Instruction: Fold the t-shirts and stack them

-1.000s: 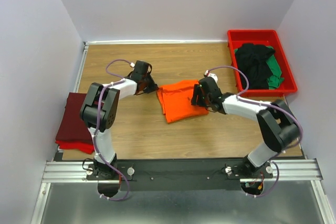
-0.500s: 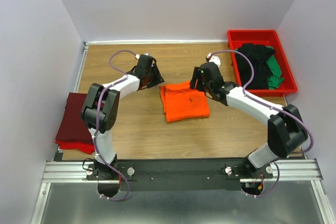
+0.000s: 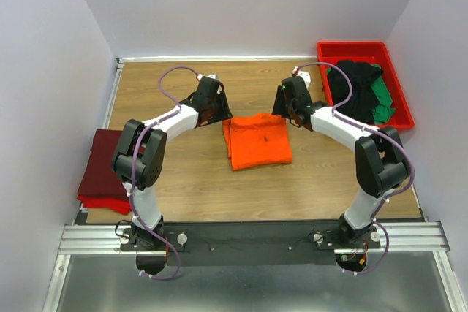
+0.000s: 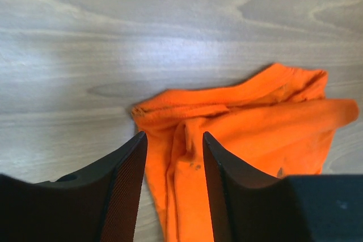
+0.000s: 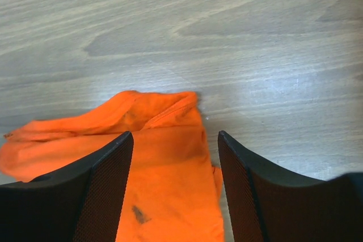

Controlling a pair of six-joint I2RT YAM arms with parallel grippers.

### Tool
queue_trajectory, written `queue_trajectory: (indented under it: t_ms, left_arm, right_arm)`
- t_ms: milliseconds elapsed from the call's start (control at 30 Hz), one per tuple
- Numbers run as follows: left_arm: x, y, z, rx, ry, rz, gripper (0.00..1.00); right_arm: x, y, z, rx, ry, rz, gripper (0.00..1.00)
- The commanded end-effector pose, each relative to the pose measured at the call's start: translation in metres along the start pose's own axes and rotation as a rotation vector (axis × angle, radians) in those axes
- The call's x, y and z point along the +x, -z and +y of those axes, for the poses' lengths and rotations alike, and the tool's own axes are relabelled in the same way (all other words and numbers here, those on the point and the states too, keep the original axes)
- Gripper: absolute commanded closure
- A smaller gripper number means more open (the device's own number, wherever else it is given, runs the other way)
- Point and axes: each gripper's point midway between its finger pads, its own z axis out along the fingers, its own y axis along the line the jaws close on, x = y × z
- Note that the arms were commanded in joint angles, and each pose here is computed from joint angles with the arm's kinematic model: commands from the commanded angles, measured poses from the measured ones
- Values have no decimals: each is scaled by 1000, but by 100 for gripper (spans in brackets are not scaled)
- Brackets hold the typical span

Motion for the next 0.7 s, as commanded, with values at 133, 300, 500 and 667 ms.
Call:
queue_trajectory:
  t_ms: [133, 300, 500, 667]
  left_arm:
    - [20, -1, -9, 38, -21, 32, 51]
    - [21, 3, -17, 72, -24, 32, 51]
    - [23, -1, -17, 78, -20, 36, 54]
    - [21, -5, -22, 99, -8, 28, 56]
  right_arm:
    - [15, -17, -5, 5, -6, 58, 37]
    - [25, -20, -5, 3, -27, 85, 38]
    - [30, -27, -4, 7, -27, 98, 45]
    - [28, -31, -5, 14, -23, 94, 47]
